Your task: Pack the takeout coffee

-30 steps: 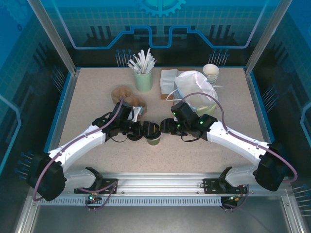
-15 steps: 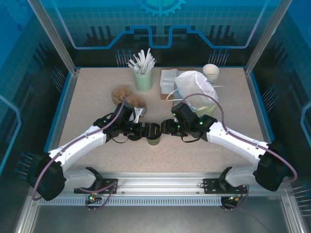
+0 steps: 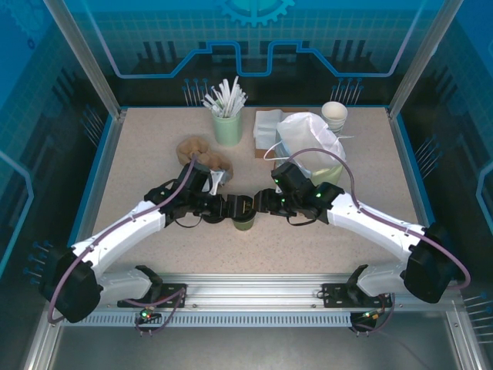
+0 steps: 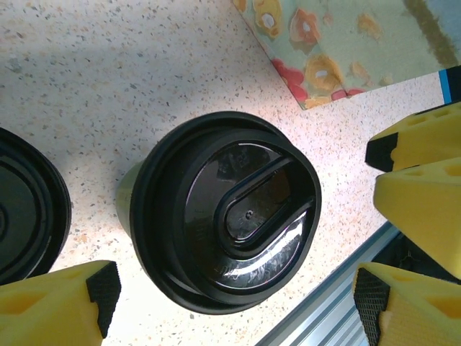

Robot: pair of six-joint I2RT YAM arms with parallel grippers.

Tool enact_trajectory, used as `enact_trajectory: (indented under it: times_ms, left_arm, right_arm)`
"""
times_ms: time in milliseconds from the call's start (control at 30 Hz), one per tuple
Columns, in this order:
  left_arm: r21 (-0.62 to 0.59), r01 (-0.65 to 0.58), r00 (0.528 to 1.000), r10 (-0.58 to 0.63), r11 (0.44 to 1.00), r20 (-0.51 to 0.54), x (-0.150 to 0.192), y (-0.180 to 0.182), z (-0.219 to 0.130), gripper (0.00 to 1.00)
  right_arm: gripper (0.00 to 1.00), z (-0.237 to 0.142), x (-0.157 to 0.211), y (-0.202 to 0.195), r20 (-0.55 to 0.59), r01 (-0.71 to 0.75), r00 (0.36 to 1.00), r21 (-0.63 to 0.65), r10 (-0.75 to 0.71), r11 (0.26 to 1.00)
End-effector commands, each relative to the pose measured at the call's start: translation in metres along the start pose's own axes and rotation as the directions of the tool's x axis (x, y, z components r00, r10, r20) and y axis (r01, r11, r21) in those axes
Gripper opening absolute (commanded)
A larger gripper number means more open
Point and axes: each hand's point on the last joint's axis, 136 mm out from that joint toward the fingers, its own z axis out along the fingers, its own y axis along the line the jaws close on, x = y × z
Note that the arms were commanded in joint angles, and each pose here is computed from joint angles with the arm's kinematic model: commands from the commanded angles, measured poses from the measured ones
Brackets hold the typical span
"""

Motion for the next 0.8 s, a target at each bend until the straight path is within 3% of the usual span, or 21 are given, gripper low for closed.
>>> enact_trajectory:
  times_ms: [0,333,767]
  left_arm:
    - [-0.011,0.018,1.000,-0.018,1.000,0.026,-0.007,0.005,-0.009,0.84]
    - [0.021,0.099,0.995,-0.099,0.995,0.033,-0.011,0.019,-0.004,0.81]
    - [0.005,0.113,0.993,-0.113,0.994,-0.016,-0.002,0.032,0.015,0.72]
  right_arm:
    - [0.54,0.007,-0.001,0.002,-0.020,-0.009,1.000,-0.009,0.009,1.000]
    - [0.56,0.022,-0.001,0.005,-0.049,-0.007,0.999,0.002,0.007,1.000]
    - [0.56,0.019,-0.004,0.011,-0.053,0.001,0.999,0.000,-0.001,1.000]
